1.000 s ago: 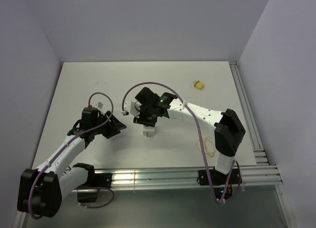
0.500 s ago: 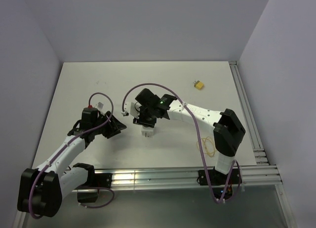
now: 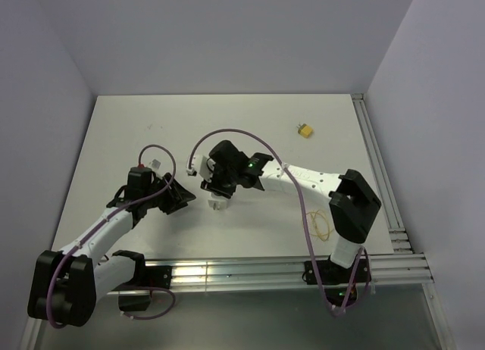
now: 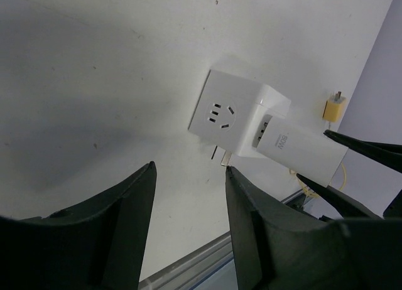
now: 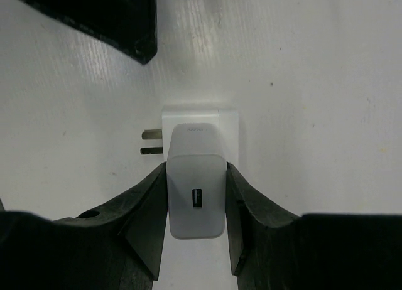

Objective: Insert the plug

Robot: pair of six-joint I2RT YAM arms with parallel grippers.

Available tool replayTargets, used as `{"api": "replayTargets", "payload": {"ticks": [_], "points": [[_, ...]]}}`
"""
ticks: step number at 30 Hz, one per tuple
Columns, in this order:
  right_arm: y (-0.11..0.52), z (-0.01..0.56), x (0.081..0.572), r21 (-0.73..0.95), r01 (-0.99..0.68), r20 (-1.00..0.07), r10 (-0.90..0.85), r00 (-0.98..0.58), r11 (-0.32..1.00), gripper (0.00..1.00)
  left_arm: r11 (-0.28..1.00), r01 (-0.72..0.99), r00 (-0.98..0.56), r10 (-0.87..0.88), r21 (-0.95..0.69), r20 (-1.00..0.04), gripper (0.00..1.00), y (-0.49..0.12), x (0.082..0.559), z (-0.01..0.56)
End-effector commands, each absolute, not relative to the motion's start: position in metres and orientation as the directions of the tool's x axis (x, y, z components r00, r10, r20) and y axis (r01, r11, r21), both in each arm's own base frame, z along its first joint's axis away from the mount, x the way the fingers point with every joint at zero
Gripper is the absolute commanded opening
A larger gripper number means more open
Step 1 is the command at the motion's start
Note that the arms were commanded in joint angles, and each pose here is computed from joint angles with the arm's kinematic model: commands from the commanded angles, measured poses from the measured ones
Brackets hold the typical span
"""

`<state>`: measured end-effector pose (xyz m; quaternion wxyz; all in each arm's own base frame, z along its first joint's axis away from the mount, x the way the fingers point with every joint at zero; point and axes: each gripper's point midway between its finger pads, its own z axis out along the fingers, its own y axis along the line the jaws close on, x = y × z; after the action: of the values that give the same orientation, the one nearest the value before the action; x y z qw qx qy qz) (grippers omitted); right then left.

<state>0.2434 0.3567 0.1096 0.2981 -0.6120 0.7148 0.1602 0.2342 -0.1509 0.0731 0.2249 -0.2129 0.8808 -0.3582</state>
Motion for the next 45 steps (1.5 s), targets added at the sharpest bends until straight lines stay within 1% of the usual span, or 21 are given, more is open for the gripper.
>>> {"api": "replayTargets", "payload": {"ticks": [1, 3, 6, 9, 14, 15, 16, 17, 21, 25, 27, 32, 34, 37, 40, 45], "points": [[0.331, 0.062, 0.213, -0.02, -0.989, -0.409, -0.904, -0.126, 0.147, 0.0, 0.628, -0.188, -0.804, -0.54, -0.755, -0.25, 0.53, -0.155, 0.239, 0.078], [0.331, 0.056, 0.214, -0.011, -0.991, -0.376, -0.919, -0.121, 0.135, 0.0, 0.625, -0.192, -0.806, -0.54, -0.756, -0.242, 0.53, -0.155, 0.237, 0.076], [0.329, 0.05, 0.205, 0.064, -0.992, -0.304, -0.944, -0.125, 0.111, 0.0, 0.628, -0.192, -0.807, -0.539, -0.754, -0.243, 0.53, -0.155, 0.237, 0.075], [0.33, 0.043, 0.2, 0.106, -0.989, -0.259, -0.957, -0.13, 0.105, 0.0, 0.634, -0.197, -0.8, -0.544, -0.748, -0.251, 0.53, -0.153, 0.236, 0.073], [0.34, 0.04, 0.204, 0.1, -0.988, -0.243, -0.96, -0.138, 0.117, 0.0, 0.624, -0.207, -0.788, -0.563, -0.753, -0.25, 0.53, -0.152, 0.24, 0.068], [0.342, 0.036, 0.206, 0.083, -0.99, -0.249, -0.959, -0.135, 0.117, 0.0, 0.624, -0.217, -0.791, -0.564, -0.751, -0.24, 0.52, -0.153, 0.24, 0.064], [0.335, 0.026, 0.203, 0.066, -0.989, -0.218, -0.966, -0.141, 0.13, 0.0, 0.621, -0.217, -0.791, -0.564, -0.753, -0.237, 0.5, -0.153, 0.241, 0.064], [0.335, 0.021, 0.2, 0.055, -0.99, -0.214, -0.967, -0.14, 0.131, 0.0, 0.619, -0.22, -0.791, -0.565, -0.754, -0.233, 0.48, -0.153, 0.24, 0.062], [0.334, 0.0, 0.191, 0.034, -0.984, -0.233, -0.956, -0.177, 0.174, 0.0, 0.621, -0.227, -0.787, -0.571, -0.75, -0.234, 0.45, -0.153, 0.243, 0.056], [0.335, -0.015, 0.184, 0.036, -0.985, -0.17, -0.97, -0.175, 0.171, 0.0, 0.622, -0.238, -0.787, -0.573, -0.746, -0.227, 0.42, -0.153, 0.246, 0.051], [0.34, -0.012, 0.183, 0.033, -0.985, -0.164, -0.972, -0.171, 0.167, 0.0, 0.617, -0.244, -0.786, -0.578, -0.748, -0.221, 0.42, -0.153, 0.246, 0.05], [0.342, -0.015, 0.18, 0.113, -0.982, -0.095, -0.982, -0.162, 0.151, 0.0, 0.626, -0.254, -0.777, -0.586, -0.737, -0.23, 0.41, -0.15, 0.247, 0.049], [0.339, -0.019, 0.178, 0.132, -0.978, -0.07, -0.983, -0.171, 0.161, 0.0, 0.642, -0.265, -0.76, -0.598, -0.719, -0.254, 0.41, -0.145, 0.252, 0.051], [0.33, -0.03, 0.178, 0.111, -0.975, -0.025, -0.98, -0.198, 0.194, 0.0, 0.651, -0.251, -0.749, -0.6, -0.717, -0.282, 0.41, -0.143, 0.258, 0.057], [0.321, -0.04, 0.175, 0.086, -0.967, -0.023, -0.97, -0.243, 0.24, 0.0, 0.638, -0.247, -0.755, -0.598, -0.729, -0.268, 0.4, -0.146, 0.257, 0.057], [0.318, -0.063, 0.161, 0.062, -0.96, -0.034, -0.96, -0.276, 0.274, 0.0, 0.632, -0.249, -0.759, -0.598, -0.734, -0.258, 0.39, -0.148, 0.257, 0.051]]}}
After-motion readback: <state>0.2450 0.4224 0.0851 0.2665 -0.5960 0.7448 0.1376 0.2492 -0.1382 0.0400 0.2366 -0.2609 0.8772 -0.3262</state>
